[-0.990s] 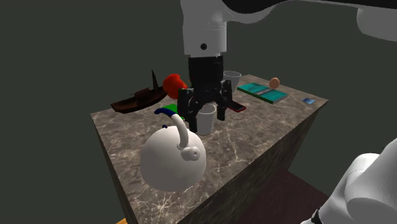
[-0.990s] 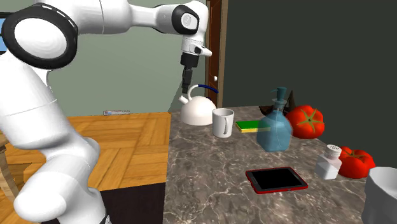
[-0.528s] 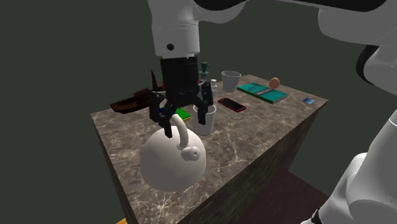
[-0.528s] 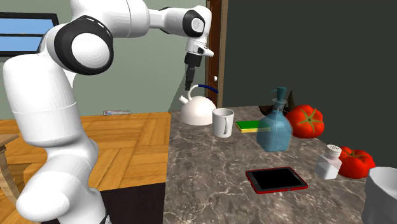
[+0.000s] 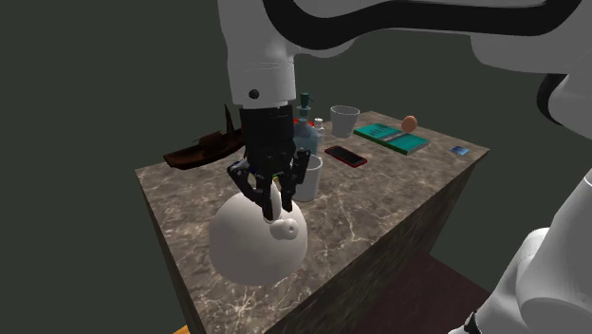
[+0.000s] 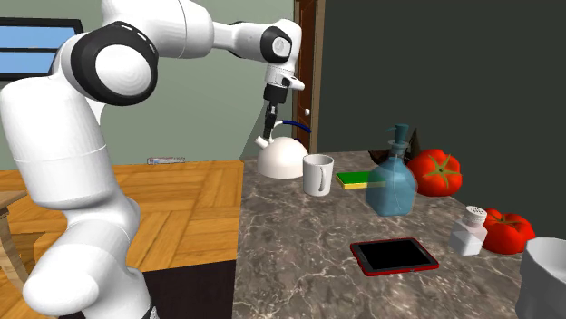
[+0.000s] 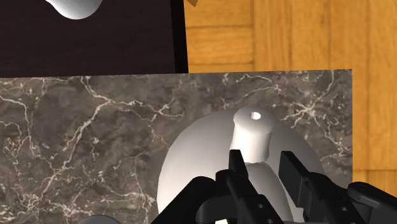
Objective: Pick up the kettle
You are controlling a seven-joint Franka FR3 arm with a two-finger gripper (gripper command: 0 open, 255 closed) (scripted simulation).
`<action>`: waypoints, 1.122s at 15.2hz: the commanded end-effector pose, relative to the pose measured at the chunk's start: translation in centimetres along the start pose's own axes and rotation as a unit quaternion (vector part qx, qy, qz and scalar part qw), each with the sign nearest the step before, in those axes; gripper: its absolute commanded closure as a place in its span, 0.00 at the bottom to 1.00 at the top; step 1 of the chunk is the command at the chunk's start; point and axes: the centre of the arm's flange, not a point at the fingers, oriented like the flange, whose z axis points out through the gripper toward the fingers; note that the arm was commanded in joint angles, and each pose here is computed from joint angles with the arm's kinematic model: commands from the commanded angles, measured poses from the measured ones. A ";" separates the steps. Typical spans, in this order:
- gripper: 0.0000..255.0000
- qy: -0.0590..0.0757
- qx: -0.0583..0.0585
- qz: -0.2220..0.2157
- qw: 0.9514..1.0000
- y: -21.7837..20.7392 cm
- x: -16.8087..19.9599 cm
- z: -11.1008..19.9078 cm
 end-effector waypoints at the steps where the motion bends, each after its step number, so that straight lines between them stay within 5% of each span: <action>1: 1.00 0.000 0.000 0.000 1.000 0.0 0.0 0.0; 8: 1.00 0.000 0.000 0.000 1.000 0.0 0.0 0.1; 17: 1.00 0.000 0.000 0.000 1.000 0.0 -1.1 -4.6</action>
